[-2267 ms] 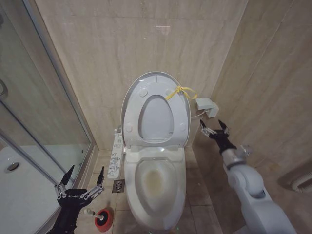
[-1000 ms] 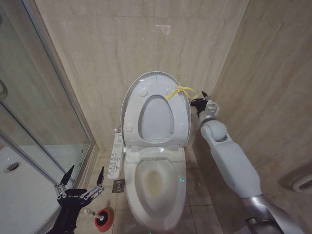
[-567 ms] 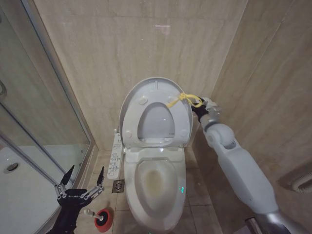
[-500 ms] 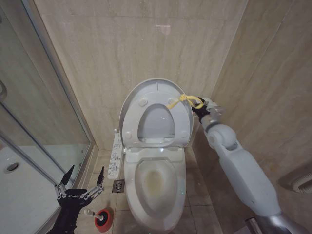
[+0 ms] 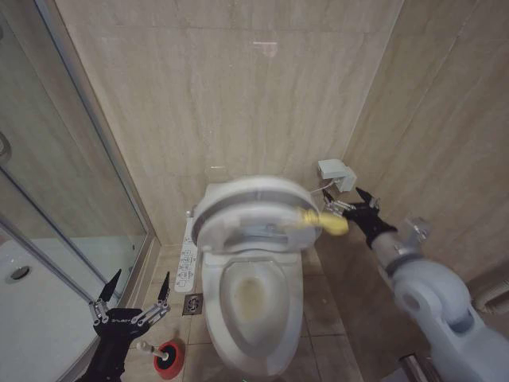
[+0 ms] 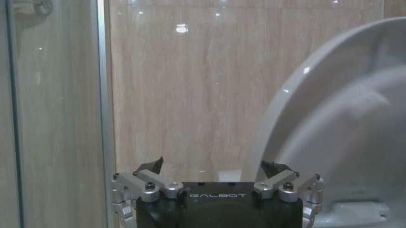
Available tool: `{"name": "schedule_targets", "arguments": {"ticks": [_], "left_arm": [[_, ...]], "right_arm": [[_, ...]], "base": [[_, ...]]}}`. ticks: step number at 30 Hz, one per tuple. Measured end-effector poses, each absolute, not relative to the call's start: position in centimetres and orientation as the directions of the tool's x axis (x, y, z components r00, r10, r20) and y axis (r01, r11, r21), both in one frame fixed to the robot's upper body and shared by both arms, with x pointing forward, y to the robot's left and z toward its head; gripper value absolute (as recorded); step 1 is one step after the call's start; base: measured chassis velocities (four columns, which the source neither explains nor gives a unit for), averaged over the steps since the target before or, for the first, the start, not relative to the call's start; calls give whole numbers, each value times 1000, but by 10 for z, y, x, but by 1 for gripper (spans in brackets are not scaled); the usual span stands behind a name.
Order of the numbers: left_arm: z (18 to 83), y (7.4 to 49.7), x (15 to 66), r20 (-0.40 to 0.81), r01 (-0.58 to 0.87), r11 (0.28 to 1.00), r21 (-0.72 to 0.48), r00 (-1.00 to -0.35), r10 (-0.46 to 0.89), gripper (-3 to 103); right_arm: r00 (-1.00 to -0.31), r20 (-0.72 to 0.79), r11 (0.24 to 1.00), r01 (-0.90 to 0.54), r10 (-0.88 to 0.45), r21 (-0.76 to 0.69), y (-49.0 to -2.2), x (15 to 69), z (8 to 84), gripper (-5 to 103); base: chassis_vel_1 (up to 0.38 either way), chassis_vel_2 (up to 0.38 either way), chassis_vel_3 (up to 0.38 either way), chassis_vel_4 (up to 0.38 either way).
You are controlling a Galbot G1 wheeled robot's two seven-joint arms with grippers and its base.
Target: Open the toilet lid, clean the toilet bowl with a toilet brush, close the toilet lid, and flush.
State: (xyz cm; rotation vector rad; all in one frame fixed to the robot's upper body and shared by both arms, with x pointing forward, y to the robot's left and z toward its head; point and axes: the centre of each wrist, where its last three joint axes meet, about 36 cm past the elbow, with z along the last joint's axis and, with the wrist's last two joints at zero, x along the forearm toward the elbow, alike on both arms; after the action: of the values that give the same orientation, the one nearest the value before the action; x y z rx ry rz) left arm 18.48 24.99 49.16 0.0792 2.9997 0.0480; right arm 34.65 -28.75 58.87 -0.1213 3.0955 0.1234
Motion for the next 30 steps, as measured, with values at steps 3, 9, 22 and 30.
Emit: {"name": "schedule_targets", "arguments": {"ticks": [3, 9, 22, 30], "left_arm": [[492, 250, 185, -139, 50, 998, 35, -989, 55, 100], [492, 250, 185, -139, 50, 998, 35, -989, 55, 100], [492, 250, 185, -139, 50, 998, 35, -989, 55, 100], [492, 250, 185, -139, 50, 998, 35, -989, 55, 100]], "right_arm": [[-998, -28, 992, -67, -64, 103, -280, 324, 582, 100], [-998, -47, 999, -39, -39, -4, -284, 294, 563, 100], [-999, -8, 998, 36, 36, 61, -264, 244, 532, 100], [-992, -117, 999, 45, 46, 9, -266, 242, 525, 100]], "base": [[0, 0, 0, 0], [0, 0, 0, 0], [0, 0, 0, 0], [0, 0, 0, 0]]}}
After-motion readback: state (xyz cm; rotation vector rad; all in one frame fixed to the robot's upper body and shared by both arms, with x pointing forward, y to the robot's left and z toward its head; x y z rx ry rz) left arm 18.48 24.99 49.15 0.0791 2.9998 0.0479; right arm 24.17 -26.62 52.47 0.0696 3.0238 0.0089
